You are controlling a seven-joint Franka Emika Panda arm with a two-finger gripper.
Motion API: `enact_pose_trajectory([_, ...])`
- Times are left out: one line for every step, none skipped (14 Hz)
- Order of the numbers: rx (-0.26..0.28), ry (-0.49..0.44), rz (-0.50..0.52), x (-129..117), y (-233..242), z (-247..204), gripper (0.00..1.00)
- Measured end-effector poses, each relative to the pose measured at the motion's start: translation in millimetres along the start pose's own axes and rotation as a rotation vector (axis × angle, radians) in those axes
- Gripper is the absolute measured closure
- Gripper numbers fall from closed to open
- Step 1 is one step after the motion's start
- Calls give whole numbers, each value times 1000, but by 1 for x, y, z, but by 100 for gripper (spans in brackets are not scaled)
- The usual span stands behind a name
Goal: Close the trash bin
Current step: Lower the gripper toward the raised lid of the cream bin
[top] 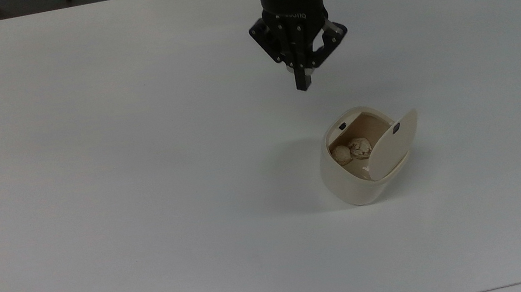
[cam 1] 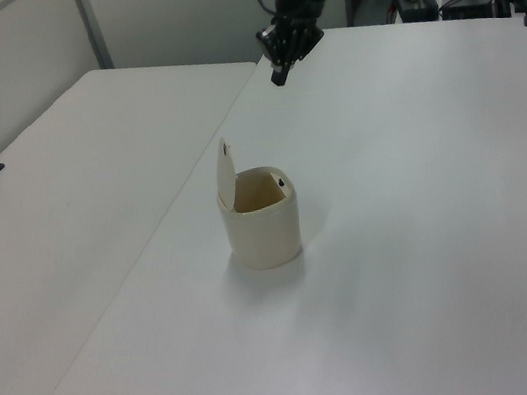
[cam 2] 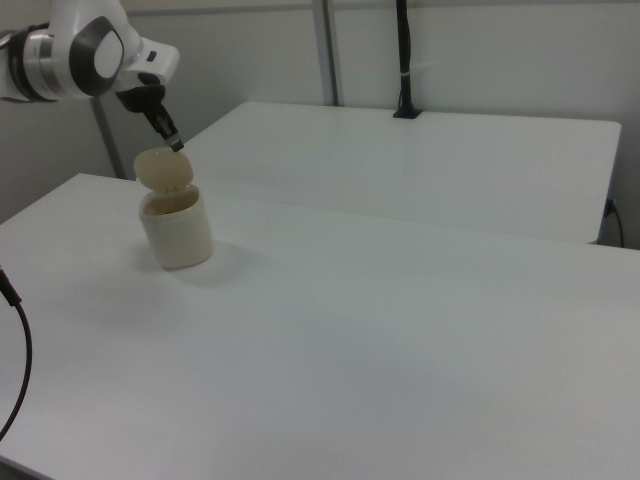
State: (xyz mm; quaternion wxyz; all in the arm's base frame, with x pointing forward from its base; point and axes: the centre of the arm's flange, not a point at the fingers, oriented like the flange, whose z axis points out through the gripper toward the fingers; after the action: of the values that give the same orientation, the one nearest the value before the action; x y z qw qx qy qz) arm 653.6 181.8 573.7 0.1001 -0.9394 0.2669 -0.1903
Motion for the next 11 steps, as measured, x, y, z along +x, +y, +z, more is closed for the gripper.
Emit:
enact_pose_trajectory([18, 12, 12, 0, -6, 6, 99])
enact_pose_trajectory([49, 31, 35, 1, -14, 15, 99])
enact_pose_trajectory([67, 42, 55, 2, -20, 20, 99])
enact_pose_trajectory([83, 52, 73, 4, -24, 24, 99])
enact_pose_trajectory([98, 60, 85, 5, -28, 27, 99])
enact_pose_trajectory([114, 68, 88, 5, -34, 29, 99])
enact_pose_trajectory([130, 73, 90, 1, -41, 31, 99])
enact_pose_trajectory([146, 76, 87, -4, -48, 34, 99])
enact_pose_trajectory([162, 73, 84, -14, -59, 36, 99])
enact_pose_trajectory([167, 67, 85, -22, -66, 38, 99])
enact_pose_trajectory([176, 61, 90, -31, -74, 41, 99])
